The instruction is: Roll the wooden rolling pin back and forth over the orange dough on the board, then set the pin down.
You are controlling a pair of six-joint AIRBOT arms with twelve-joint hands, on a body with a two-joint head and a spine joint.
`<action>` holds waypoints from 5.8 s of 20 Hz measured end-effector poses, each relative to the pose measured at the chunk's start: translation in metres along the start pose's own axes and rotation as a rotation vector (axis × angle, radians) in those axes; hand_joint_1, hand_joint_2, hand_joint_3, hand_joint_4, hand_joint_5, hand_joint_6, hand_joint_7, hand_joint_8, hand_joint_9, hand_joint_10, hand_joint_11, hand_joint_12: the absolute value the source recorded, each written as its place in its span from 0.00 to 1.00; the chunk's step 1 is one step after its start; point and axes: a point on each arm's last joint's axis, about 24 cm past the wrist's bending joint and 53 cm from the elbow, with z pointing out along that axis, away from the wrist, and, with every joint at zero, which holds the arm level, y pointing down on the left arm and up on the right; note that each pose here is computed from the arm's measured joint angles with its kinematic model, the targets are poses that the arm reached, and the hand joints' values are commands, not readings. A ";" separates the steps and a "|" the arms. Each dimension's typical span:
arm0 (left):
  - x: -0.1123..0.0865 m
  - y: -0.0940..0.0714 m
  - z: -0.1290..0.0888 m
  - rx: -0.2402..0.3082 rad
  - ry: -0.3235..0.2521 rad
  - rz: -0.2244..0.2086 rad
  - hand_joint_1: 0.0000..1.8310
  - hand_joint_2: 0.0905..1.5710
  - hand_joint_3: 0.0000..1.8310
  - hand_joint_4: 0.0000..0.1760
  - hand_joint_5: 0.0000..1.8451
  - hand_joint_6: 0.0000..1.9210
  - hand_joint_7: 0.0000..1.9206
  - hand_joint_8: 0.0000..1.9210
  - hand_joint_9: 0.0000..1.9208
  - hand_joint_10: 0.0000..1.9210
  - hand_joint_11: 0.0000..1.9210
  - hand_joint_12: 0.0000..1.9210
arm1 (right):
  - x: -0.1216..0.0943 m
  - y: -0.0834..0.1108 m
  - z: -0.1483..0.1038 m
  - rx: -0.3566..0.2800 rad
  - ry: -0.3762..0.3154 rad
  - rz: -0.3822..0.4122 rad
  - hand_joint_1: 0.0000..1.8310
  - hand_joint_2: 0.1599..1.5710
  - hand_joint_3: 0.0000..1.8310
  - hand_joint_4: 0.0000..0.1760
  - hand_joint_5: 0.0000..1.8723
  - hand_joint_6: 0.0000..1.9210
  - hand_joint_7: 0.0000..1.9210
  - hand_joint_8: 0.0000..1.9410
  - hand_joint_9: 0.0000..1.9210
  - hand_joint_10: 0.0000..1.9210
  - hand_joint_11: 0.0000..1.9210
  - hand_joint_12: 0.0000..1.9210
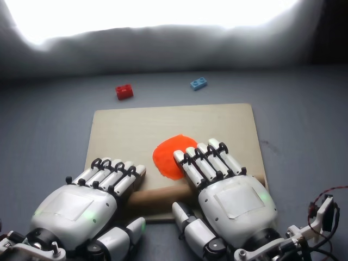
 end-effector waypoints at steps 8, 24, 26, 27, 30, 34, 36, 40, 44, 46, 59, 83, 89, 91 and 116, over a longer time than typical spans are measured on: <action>0.000 0.001 0.003 0.003 0.001 0.010 0.00 1.00 0.04 0.00 0.00 0.00 0.00 0.00 0.00 0.00 0.00 0.04 | 0.000 0.000 0.000 0.002 0.002 0.001 0.00 1.00 0.05 0.00 0.04 0.00 0.04 0.00 0.02 0.00 0.00 0.00; 0.004 0.008 -0.006 -0.009 -0.050 -0.007 0.00 1.00 0.04 0.00 0.00 0.00 0.00 0.00 0.00 0.00 0.00 0.03 | 0.002 0.001 0.001 -0.004 0.010 -0.001 0.00 1.00 0.05 0.00 0.05 0.00 0.04 0.00 0.02 0.00 0.00 0.00; 0.004 0.008 -0.006 -0.010 -0.052 -0.006 0.00 1.00 0.04 0.00 0.00 0.00 0.00 0.00 0.00 0.00 0.00 0.03 | 0.002 0.001 0.001 -0.004 0.010 -0.001 0.00 1.00 0.05 0.00 0.05 0.00 0.04 0.00 0.02 0.00 0.00 0.00; 0.004 0.008 -0.007 -0.009 -0.055 -0.008 0.00 1.00 0.04 0.00 0.00 0.00 0.00 0.00 0.00 0.00 0.00 0.03 | 0.002 0.001 0.001 -0.004 0.010 -0.001 0.00 1.00 0.05 0.00 0.05 0.01 0.05 0.00 0.02 0.00 0.00 0.00; 0.005 0.007 -0.006 -0.008 -0.064 -0.016 0.00 1.00 0.04 0.00 0.00 0.00 0.00 0.00 0.00 0.00 0.00 0.01 | 0.002 0.001 0.001 -0.004 0.010 -0.001 0.00 1.00 0.05 0.00 0.05 0.00 0.04 0.00 0.02 0.00 0.00 0.00; 0.007 0.008 -0.007 -0.009 -0.074 -0.021 0.00 1.00 0.04 0.00 0.00 0.00 0.00 0.00 0.00 0.00 0.00 0.00 | 0.001 0.001 0.002 -0.004 0.009 -0.003 0.00 1.00 0.05 0.00 0.05 0.01 0.04 0.00 0.02 0.00 0.00 0.00; 0.007 0.009 -0.008 -0.009 -0.075 -0.020 0.00 1.00 0.04 0.00 0.00 0.00 0.00 0.00 0.00 0.00 0.00 0.00 | 0.001 0.001 0.002 -0.005 0.009 -0.003 0.00 1.00 0.05 0.00 0.04 0.00 0.03 0.00 0.02 0.00 0.00 0.00; 0.008 0.009 -0.008 -0.010 -0.077 -0.020 0.00 1.00 0.04 0.00 0.00 0.00 0.00 0.00 0.00 0.00 0.01 0.01 | 0.002 0.001 0.002 -0.005 0.010 -0.003 0.00 1.00 0.05 0.00 0.05 0.00 0.04 0.00 0.02 0.00 0.00 0.00; 0.007 0.011 -0.009 -0.015 -0.080 -0.021 0.00 1.00 0.04 0.00 0.00 0.00 0.00 0.00 0.00 0.00 0.01 0.01 | 0.002 0.003 0.003 -0.006 0.012 -0.002 0.00 1.00 0.06 0.00 0.05 0.01 0.05 0.00 0.02 0.00 0.00 0.00; 0.007 0.013 -0.009 -0.021 -0.081 -0.025 0.00 1.00 0.04 0.00 0.00 0.00 0.00 0.00 0.00 0.00 0.00 0.01 | 0.002 0.003 0.003 -0.006 0.012 -0.002 0.00 1.00 0.06 0.00 0.05 0.00 0.04 0.00 0.02 0.00 0.00 0.00; -0.003 0.020 -0.012 -0.088 -0.158 -0.161 0.00 1.00 0.04 0.00 0.00 0.00 0.00 0.00 0.00 0.00 0.00 0.00 | 0.001 0.002 0.006 -0.009 0.010 -0.006 0.00 1.00 0.05 0.00 0.05 0.00 0.05 0.00 0.03 0.00 0.00 0.00; -0.008 0.021 -0.008 -0.075 -0.215 -0.168 0.00 0.89 0.00 0.00 0.00 0.00 0.00 0.00 0.00 0.00 0.00 0.00 | -0.002 0.001 0.013 -0.013 0.006 -0.009 0.00 1.00 0.05 0.00 0.05 0.00 0.04 0.00 0.02 0.00 0.00 0.00; -0.008 0.022 -0.006 -0.070 -0.224 -0.163 0.00 0.89 0.00 0.00 0.00 0.00 0.00 0.00 0.00 0.00 0.00 0.00 | -0.002 0.000 0.015 -0.014 0.004 -0.008 0.00 1.00 0.05 0.00 0.05 0.01 0.05 0.00 0.03 0.00 0.00 0.00; -0.008 0.022 -0.005 -0.074 -0.232 -0.170 0.00 0.89 0.00 0.00 0.00 0.00 0.00 0.00 0.00 0.00 0.00 0.00 | -0.003 0.000 0.016 -0.015 0.004 -0.008 0.00 1.00 0.05 0.00 0.05 0.00 0.04 0.00 0.02 0.00 0.00 0.00; -0.015 0.023 0.015 -0.074 -0.263 -0.178 0.00 0.89 0.00 0.00 0.00 0.00 0.00 0.00 0.00 0.00 0.00 0.00 | -0.008 -0.005 0.026 -0.018 -0.008 -0.007 0.00 1.00 0.05 0.00 0.05 0.00 0.04 0.00 0.02 0.00 0.00 0.00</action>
